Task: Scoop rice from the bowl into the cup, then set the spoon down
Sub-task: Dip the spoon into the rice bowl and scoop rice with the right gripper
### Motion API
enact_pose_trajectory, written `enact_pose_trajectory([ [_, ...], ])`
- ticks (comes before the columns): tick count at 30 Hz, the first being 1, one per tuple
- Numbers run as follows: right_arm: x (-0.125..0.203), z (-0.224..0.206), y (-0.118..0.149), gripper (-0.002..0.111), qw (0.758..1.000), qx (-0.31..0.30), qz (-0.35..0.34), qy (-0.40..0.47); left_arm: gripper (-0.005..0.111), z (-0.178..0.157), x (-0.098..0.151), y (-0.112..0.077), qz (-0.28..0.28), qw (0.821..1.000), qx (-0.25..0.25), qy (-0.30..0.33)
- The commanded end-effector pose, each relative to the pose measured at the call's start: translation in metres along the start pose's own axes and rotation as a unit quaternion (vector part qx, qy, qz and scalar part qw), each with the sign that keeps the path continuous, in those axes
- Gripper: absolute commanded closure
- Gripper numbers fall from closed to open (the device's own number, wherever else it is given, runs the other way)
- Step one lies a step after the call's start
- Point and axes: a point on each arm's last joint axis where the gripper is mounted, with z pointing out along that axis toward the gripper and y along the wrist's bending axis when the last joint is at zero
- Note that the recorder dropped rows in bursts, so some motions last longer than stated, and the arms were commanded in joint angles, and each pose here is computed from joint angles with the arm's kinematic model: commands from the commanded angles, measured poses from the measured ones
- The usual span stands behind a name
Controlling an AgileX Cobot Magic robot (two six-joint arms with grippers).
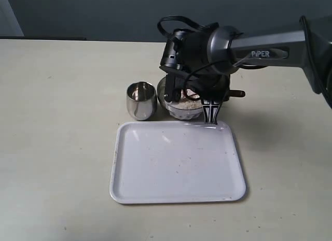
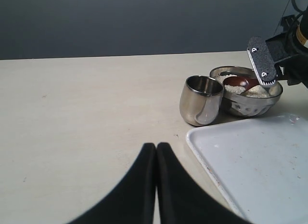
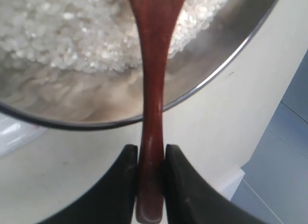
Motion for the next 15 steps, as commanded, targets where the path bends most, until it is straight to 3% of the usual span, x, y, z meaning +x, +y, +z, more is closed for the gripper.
enact_pose_trajectory([
  [1, 0.0053, -0.0041, -0.0025, 0.109, 1.0, -0.002, 0.003, 0.014, 0.106, -0.0008, -0.0027, -0.0005, -0.002, 1.0, 0.003, -0.011],
  [15, 0.0059, -0.0065, 0.0035, 0.109, 0.998, -0.04, 0.038, 0.011, 0.106, -0.0008, -0.0027, -0.0005, -0.002, 1.0, 0.003, -0.011],
])
